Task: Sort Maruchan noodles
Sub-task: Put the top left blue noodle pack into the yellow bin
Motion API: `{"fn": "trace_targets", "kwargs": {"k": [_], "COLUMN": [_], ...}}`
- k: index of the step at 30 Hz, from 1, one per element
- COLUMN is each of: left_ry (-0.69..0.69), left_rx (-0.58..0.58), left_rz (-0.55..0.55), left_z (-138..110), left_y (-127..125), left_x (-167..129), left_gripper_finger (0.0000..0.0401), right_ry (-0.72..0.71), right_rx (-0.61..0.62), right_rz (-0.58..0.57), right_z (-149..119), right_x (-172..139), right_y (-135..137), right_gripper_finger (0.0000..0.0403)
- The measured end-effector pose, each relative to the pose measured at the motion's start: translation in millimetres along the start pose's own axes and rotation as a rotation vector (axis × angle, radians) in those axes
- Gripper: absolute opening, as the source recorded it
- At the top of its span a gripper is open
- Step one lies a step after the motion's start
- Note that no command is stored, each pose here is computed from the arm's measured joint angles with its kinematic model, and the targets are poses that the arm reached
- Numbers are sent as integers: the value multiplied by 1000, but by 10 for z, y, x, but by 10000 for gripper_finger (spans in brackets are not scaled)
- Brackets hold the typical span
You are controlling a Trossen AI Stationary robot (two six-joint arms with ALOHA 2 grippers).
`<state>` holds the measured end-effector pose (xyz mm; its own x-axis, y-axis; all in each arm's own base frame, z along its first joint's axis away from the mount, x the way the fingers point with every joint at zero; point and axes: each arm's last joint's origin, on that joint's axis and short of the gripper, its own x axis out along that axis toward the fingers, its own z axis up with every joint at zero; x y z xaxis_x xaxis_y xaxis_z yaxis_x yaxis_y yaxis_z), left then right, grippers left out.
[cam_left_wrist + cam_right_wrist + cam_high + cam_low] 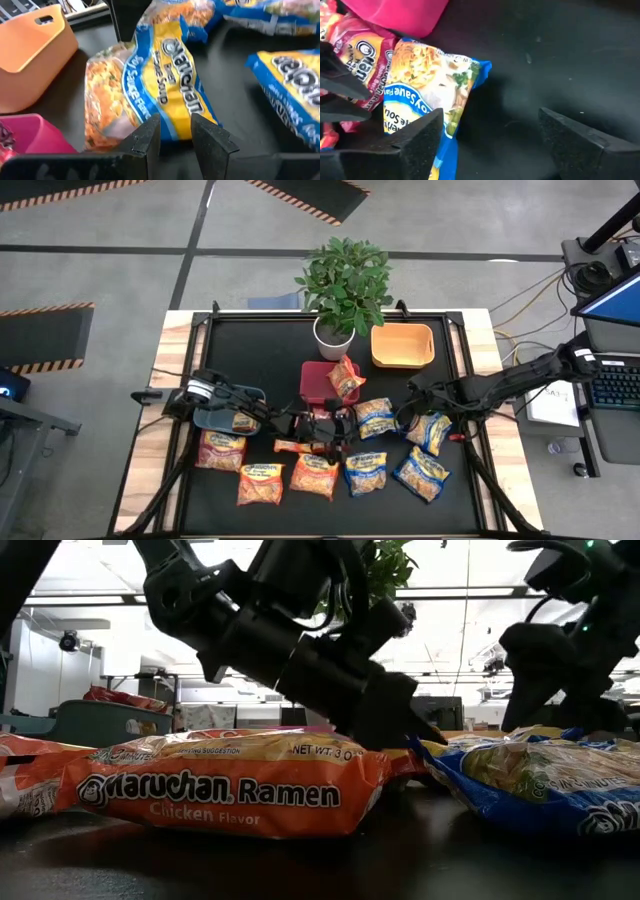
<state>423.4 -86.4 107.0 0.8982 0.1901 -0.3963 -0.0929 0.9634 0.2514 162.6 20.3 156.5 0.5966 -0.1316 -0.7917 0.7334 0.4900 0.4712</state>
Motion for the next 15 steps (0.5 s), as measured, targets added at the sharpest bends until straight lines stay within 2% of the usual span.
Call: {"fn": "trace_targets", "kwargs": {"k": [7, 15], "left_ry": [23, 26], "left_rx": [-3, -3], "left_rz": [9, 10], "left_z": [-28, -30], "left_y": [36, 42], "left_x": [16, 19], "left_gripper_finger": [90, 90], "right_ry": [-43, -95], "right_rx": [22, 58], "right_rz": [167, 284], "right_z": [-66, -123], "right_x": [135, 209], "right_y": [-67, -164], "right_gripper_finger": [325, 318]}}
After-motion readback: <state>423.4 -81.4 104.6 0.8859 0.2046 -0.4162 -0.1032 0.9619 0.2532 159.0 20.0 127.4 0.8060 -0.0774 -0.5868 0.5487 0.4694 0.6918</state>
